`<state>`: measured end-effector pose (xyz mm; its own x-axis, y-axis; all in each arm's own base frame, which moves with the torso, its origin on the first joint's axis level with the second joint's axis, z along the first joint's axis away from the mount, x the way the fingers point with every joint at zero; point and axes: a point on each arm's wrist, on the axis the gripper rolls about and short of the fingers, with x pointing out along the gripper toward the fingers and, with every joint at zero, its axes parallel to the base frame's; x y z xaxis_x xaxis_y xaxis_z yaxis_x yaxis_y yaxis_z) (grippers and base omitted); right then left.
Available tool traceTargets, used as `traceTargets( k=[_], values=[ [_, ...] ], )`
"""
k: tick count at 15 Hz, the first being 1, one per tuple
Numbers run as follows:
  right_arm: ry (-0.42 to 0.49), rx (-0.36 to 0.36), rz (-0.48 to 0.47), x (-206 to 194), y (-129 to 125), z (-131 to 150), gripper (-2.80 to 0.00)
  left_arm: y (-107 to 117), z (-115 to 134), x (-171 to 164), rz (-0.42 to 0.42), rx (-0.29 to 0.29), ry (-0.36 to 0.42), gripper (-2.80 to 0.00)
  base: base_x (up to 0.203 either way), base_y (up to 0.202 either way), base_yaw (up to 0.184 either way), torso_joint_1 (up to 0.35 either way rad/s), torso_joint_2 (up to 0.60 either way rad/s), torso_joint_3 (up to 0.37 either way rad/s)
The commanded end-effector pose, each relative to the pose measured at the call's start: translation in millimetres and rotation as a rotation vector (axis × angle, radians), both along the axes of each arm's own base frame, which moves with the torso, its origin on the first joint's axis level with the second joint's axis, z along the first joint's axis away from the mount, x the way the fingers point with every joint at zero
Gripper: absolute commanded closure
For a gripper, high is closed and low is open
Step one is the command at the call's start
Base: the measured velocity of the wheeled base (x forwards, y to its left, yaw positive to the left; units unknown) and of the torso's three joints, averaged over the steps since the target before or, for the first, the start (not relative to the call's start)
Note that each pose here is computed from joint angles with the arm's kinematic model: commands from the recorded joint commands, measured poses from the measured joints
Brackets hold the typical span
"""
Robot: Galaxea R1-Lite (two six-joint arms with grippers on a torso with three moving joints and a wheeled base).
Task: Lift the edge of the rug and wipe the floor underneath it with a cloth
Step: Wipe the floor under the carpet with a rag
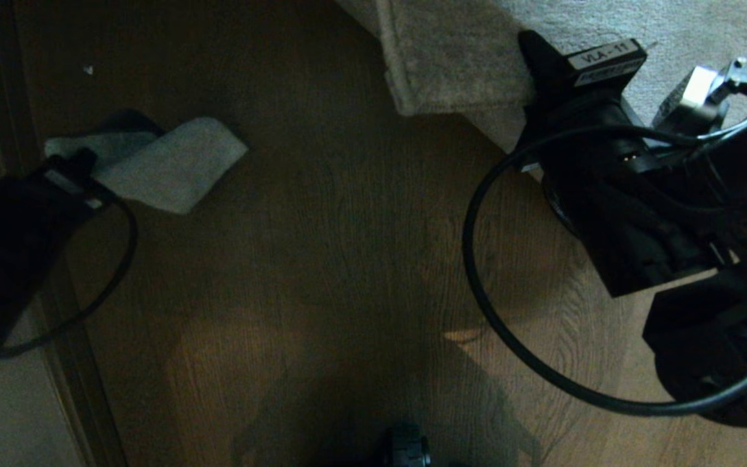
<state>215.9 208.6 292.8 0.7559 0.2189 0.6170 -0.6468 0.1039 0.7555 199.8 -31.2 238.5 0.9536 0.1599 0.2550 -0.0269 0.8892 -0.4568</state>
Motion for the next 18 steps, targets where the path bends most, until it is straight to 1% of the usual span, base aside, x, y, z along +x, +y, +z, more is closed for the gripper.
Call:
traceTargets(
  k=[1, 5, 7, 10, 11, 12, 15, 18],
  values=[
    [-0.033, 0.041, 0.014, -6.5, -0.7, 4.5, 0.00, 11.5, -9.3, -34.6, 0.033, 0.012, -0.006, 0.00, 0.000, 0.000, 0.000, 0.000, 0.00, 0.000],
    [-0.028, 0.036, 0.017, -7.4, -0.4, 2.9, 0.00, 25.3, -40.2, -76.5, 0.094, 0.046, 0.053, 0.00, 0.000, 0.000, 0.000, 0.000, 0.00, 0.000],
    [-0.023, 0.031, 0.017, -7.4, -0.4, 1.2, 0.00, 29.2, -52.0, -89.1, 0.121, 0.072, 0.089, 0.00, 0.000, 0.000, 0.000, 0.000, 0.00, 0.000],
    [-0.023, 0.032, 0.016, -6.1, 0.3, 0.8, 0.00, 32.2, -72.0, -104.9, 0.138, 0.112, 0.147, 0.00, 0.000, 0.000, 0.000, 0.000, 0.00, 0.000],
    [-0.022, 0.031, 0.016, -5.9, 0.6, 0.5, 0.00, 33.1, -77.5, -111.9, 0.144, 0.123, 0.154, 0.00, 0.000, 0.000, 0.000, 0.000, 0.00, 0.000],
    [-0.022, 0.030, 0.017, -5.6, 0.9, 0.1, 0.00, 33.5, -79.6, -115.5, 0.147, 0.128, 0.166, 0.00, 0.000, 0.000, 0.000, 0.000, 0.00, 0.000],
    [-0.020, 0.031, 0.019, -5.4, 1.2, -0.3, 0.00, 34.1, -90.0, -129.1, 0.136, 0.151, 0.245, 0.00, 0.000, 0.000, 0.000, 0.000, 0.00, 0.000],
    [-0.019, 0.031, 0.019, -5.1, 1.0, -0.7, 0.00, 34.8, -99.3, -152.7, 0.108, 0.184, 0.267, 0.00, 0.000, 0.000, 0.000, 0.000, 0.00, 0.000]
  ],
)
